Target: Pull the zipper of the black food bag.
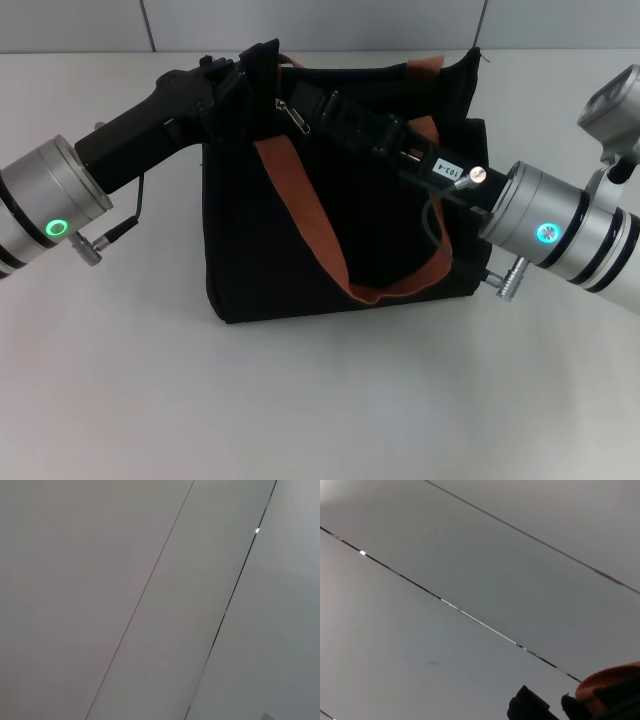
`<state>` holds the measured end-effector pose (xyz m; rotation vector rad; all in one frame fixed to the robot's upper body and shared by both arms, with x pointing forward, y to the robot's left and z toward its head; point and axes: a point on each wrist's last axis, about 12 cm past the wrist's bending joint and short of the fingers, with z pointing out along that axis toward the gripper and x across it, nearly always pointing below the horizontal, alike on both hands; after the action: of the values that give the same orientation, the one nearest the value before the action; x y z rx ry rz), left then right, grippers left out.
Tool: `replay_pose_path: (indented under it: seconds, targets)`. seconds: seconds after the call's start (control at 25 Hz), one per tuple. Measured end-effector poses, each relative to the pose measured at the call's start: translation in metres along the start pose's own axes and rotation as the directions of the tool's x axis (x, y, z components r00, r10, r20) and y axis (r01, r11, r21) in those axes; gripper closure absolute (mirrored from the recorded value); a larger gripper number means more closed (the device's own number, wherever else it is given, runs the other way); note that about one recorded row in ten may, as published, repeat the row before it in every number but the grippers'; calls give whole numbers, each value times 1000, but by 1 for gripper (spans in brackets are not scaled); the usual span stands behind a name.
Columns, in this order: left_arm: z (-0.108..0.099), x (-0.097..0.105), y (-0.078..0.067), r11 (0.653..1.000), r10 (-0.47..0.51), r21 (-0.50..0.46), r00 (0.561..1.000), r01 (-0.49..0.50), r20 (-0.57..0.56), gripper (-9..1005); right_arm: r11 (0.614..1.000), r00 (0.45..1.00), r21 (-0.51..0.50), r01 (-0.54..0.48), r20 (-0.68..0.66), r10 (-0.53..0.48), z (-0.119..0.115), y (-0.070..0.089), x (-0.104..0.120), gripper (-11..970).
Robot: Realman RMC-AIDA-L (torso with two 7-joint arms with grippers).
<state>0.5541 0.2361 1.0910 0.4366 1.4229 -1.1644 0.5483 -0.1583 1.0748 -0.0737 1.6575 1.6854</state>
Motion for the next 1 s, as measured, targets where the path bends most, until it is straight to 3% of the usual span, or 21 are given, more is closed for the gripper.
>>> replay_pose_path:
  seconds: [0.44,1.0]
  targets:
    - [1,-1,0,1000,13,3,1000,-13,0,965,998,997,-4,-69,-33,69,7,1,-1,142]
    - [4,0,-1,1000,9,13,1000,-9,-4,965,996,995,46,-77,-54,80,5,-4,5,142]
